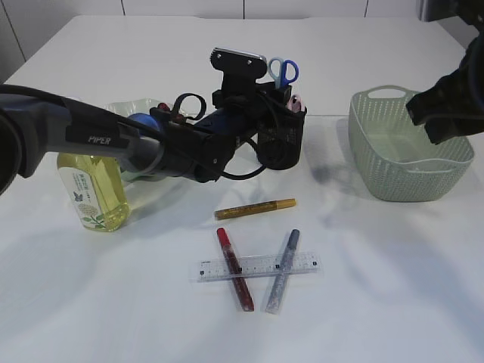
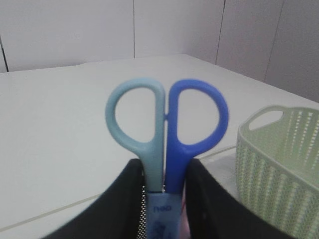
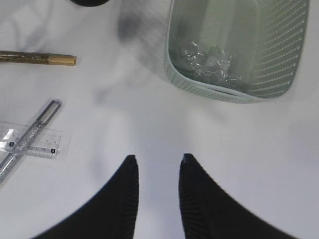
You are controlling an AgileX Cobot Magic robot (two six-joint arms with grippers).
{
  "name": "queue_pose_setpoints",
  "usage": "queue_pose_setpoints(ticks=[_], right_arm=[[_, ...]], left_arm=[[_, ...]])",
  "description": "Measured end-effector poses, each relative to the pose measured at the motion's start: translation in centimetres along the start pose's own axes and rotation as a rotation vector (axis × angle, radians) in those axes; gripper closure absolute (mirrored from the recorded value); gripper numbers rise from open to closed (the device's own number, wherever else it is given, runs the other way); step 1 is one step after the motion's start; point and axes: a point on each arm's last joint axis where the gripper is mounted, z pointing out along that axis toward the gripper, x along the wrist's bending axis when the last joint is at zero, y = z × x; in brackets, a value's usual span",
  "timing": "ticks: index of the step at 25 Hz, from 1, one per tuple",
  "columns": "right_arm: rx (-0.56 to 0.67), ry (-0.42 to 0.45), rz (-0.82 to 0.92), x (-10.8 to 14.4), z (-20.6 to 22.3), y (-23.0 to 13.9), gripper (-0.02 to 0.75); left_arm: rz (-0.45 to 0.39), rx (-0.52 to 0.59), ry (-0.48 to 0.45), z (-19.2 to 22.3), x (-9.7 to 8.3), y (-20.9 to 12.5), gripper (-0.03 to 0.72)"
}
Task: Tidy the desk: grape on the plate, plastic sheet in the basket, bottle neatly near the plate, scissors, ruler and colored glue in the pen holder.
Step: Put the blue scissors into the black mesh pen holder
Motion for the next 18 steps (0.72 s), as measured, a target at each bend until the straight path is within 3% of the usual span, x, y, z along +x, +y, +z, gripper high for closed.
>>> queue_pose_setpoints(ticks=[18], right_arm=[[0.0,0.0,0.0,0.0,0.0,0.0,0.499]], left_arm=[[-0.001,0.024,0.0,0.0,0.0,-0.22,0.457]])
